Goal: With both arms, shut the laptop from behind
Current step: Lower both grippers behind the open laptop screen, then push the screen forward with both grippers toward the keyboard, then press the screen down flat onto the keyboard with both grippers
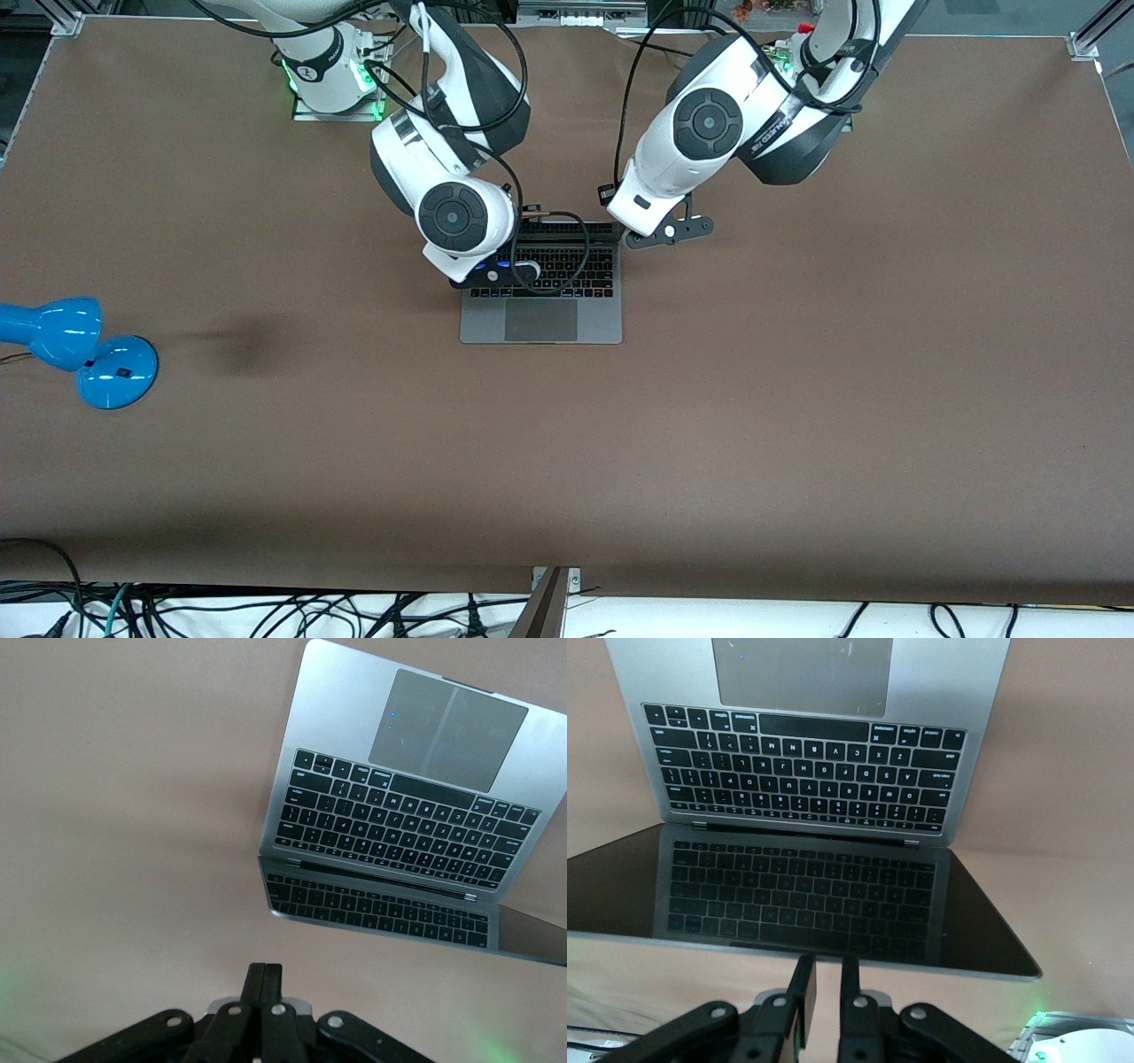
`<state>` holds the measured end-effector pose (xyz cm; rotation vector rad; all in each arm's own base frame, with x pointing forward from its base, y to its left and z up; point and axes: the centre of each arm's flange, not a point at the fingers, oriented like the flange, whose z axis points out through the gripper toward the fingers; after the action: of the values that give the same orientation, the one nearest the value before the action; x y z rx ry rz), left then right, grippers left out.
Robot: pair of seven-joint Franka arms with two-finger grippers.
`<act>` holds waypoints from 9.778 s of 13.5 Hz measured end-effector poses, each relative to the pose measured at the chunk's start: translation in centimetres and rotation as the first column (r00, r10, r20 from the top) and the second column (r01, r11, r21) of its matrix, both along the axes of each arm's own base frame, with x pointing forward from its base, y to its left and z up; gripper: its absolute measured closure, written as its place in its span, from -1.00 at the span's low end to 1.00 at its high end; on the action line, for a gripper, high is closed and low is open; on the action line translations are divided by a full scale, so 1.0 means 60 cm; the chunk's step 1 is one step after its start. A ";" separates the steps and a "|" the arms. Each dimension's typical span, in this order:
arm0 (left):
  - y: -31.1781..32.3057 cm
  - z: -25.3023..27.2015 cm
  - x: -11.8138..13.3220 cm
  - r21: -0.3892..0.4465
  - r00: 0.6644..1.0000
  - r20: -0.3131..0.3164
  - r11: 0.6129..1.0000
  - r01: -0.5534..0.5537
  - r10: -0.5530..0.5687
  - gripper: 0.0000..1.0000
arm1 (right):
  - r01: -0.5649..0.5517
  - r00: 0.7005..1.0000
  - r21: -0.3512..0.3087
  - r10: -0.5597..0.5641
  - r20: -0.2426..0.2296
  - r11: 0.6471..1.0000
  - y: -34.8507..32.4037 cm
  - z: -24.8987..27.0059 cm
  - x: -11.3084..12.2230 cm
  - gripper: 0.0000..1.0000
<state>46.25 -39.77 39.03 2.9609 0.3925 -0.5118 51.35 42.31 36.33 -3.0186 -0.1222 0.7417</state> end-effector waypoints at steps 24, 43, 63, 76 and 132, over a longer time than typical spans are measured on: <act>-0.010 -0.088 0.075 -0.048 0.998 -0.018 0.997 -0.066 0.066 0.98 | 0.017 0.999 0.000 -0.017 -0.035 1.000 0.034 -0.023 -0.017 0.66; -0.002 -0.104 0.111 -0.046 0.995 -0.003 0.994 -0.104 0.104 0.98 | 0.038 0.998 -0.018 -0.037 0.050 0.999 0.028 -0.085 0.019 0.67; 0.012 -0.145 0.153 -0.042 0.990 0.006 0.990 -0.138 0.138 0.98 | 0.014 0.989 -0.018 -0.012 0.145 1.000 0.013 -0.137 0.059 0.67; 0.012 -0.191 0.165 -0.037 0.987 0.038 0.987 -0.154 0.155 0.98 | -0.030 0.985 0.006 0.029 0.169 1.000 -0.010 -0.154 0.083 0.67; -0.003 -0.342 0.168 0.007 0.983 0.091 0.987 -0.160 0.159 0.98 | -0.166 0.934 0.073 0.134 0.331 0.983 -0.055 -0.268 0.155 0.76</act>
<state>56.30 -39.95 18.52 2.9196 0.6196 -0.3573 60.65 39.01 20.26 -3.0307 -0.3898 0.2250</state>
